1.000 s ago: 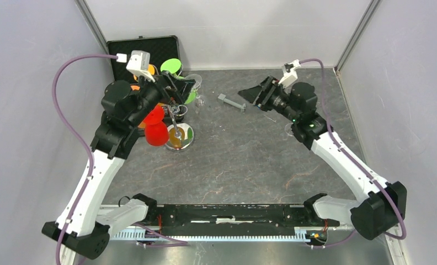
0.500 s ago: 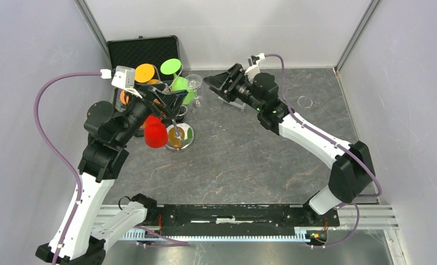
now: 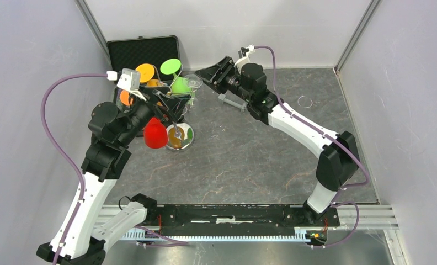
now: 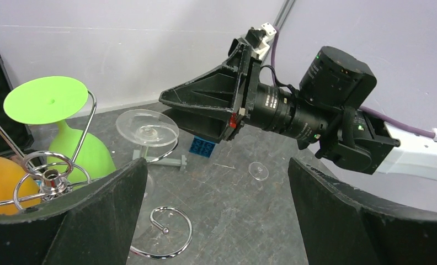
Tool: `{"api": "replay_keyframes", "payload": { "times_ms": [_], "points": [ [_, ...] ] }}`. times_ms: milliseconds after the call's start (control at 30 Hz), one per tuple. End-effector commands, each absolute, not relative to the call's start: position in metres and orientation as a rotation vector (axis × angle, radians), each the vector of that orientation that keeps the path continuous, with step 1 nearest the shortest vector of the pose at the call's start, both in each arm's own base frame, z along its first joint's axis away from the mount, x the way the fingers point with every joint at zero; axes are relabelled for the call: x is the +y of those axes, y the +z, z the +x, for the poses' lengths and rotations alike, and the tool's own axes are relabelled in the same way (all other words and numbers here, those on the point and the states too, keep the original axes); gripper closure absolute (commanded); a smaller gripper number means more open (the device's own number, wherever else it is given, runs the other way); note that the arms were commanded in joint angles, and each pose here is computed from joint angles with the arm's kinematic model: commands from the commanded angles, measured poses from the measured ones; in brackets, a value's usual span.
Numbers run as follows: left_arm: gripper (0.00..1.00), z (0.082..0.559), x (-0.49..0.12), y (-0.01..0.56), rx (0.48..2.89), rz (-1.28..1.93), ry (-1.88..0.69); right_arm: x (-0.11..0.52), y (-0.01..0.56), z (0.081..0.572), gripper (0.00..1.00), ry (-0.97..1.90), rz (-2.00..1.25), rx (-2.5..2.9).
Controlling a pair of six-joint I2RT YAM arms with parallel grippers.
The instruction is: Take the wine glass off the wine glass rack
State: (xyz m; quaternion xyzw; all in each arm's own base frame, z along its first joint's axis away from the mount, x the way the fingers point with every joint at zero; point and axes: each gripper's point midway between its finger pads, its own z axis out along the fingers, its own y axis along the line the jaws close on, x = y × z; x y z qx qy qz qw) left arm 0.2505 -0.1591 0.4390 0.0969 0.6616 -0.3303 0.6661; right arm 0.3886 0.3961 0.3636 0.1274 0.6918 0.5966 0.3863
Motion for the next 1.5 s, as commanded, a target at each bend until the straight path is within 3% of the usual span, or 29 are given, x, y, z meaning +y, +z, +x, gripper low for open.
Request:
{"api": "replay_keyframes", "payload": {
  "times_ms": [0, 133, 500, 733, 1000, 1133, 1467],
  "points": [
    [0.0, 0.245, -0.158, 0.451, 1.433, 0.271, -0.727, 0.396, 0.394, 0.395, 0.49, 1.478, 0.276, 1.705],
    [0.0, 0.241, -0.159, 0.453, 1.426, 0.283, -0.733, 0.402, 0.393, 0.398, 0.56, 1.433, 0.228, 1.767],
    [0.0, 0.234, -0.153, 0.455, 1.401, 0.285, -0.712, 0.4, 0.382, 0.398, 0.56, 1.359, 0.197, 1.834],
    [0.0, 0.235, -0.151, 0.453, 1.402, 0.278, -0.705, 0.411, 0.382, 0.39, 0.66, 1.438, 0.202, 1.865],
    [0.0, 0.237, -0.152, 0.451, 1.409, 0.278, -0.699, 0.414, 0.375, 0.388, 0.64, 1.458, 0.212, 1.882],
    [0.0, 0.237, -0.151, 0.45, 1.411, 0.277, -0.697, 0.413, 0.375, 0.387, 0.71, 1.462, 0.211, 1.879],
    [0.0, 0.237, -0.15, 0.451, 1.407, 0.277, -0.691, 0.411, 0.379, 0.385, 0.99, 1.471, 0.227, 1.868]
  ]
}}
